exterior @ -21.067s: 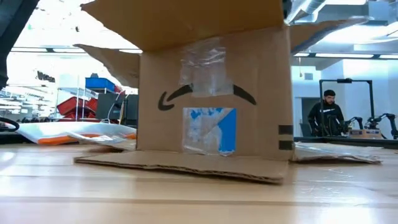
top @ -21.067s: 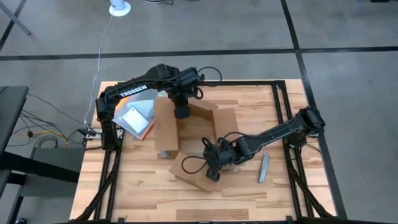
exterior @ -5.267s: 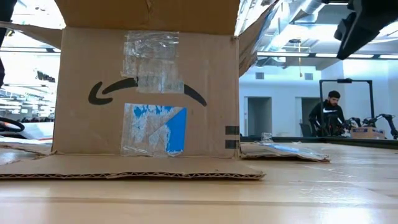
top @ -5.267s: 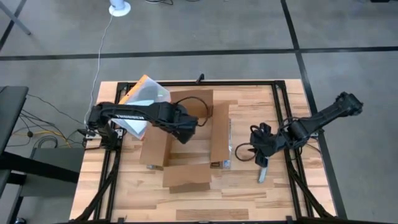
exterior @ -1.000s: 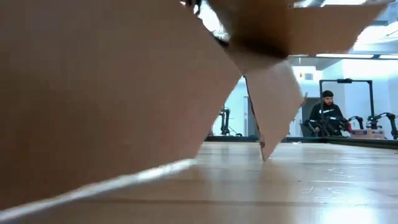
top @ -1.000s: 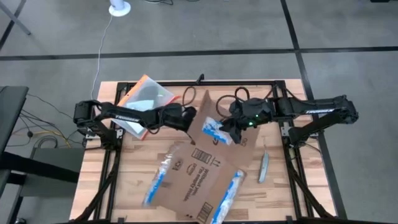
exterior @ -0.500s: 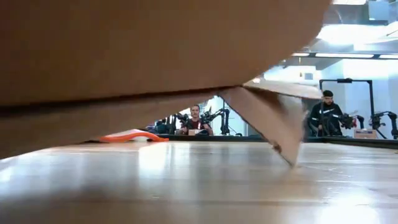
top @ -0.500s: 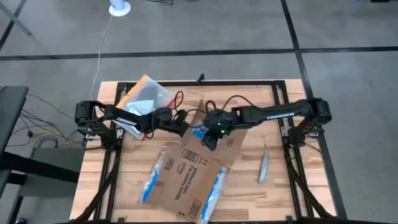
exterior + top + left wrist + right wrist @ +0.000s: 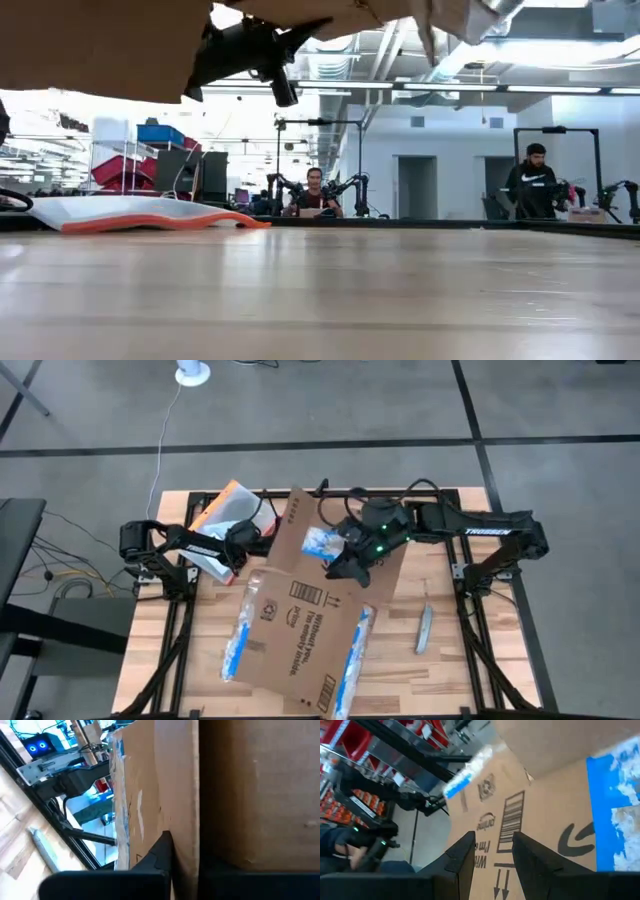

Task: Unpack boxes
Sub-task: Break down the box using the silver cutter until it is completely flat

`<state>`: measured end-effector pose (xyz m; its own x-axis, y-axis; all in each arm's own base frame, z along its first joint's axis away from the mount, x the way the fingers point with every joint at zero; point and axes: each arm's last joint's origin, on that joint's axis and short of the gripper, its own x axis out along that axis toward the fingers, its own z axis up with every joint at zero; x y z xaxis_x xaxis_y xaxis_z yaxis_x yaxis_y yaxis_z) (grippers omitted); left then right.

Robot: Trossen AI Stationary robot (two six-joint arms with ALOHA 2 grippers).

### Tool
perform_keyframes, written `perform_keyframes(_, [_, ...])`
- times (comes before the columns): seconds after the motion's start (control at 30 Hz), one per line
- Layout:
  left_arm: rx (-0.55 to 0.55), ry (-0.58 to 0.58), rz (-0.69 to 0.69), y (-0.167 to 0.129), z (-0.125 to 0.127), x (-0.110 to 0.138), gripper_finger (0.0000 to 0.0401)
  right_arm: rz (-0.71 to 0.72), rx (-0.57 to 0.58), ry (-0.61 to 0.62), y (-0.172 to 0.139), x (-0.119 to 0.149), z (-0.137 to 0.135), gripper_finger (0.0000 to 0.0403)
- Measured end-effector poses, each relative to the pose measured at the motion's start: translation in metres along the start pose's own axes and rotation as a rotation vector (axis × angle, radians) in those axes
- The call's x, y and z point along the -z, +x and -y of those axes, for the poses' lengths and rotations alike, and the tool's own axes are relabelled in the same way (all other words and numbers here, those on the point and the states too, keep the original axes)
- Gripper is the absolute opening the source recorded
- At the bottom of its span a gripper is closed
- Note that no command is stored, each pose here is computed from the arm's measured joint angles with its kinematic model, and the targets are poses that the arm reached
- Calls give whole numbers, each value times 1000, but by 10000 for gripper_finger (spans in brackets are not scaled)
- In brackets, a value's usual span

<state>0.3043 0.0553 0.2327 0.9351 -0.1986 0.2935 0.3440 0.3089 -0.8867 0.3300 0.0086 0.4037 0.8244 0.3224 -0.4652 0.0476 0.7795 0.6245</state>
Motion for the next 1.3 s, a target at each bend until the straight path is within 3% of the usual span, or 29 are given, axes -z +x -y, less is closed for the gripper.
perform_keyframes(0.2, [-227, 33, -117, 0, -22, 17, 0, -94, 75, 40, 33, 13, 23, 118])
perform_keyframes(0.43, [-333, 75, -147, -4, -33, 19, 0, -254, 183, 73, 97, 40, 68, 118])
perform_keyframes(0.63, [-402, 44, -145, -15, -45, 11, 0, -309, 220, 73, 127, 51, 88, 118])
perform_keyframes(0.8, [-236, -25, -70, -19, -33, -1, 0, -294, 117, 59, 109, 43, 60, 118])
perform_keyframes(0.97, [-95, 12, -44, -17, -18, -8, 0, -192, 16, -54, 66, 28, 20, 118])
perform_keyframes(1.03, [-55, 17, -32, -19, -15, -14, 0, -173, 66, -98, 49, 29, 13, 118])
perform_keyframes(1.13, [-7, 20, -25, -23, -10, -22, 0, -166, 248, -149, 26, 37, 9, 118])
perform_keyframes(1.23, [-29, 5, -35, -25, -13, -26, 0, -142, 361, -176, 16, 40, 8, 118])
perform_keyframes(1.3, [-92, 0, -53, -27, -21, -26, 0, -133, 372, -175, 20, 38, 11, 118])
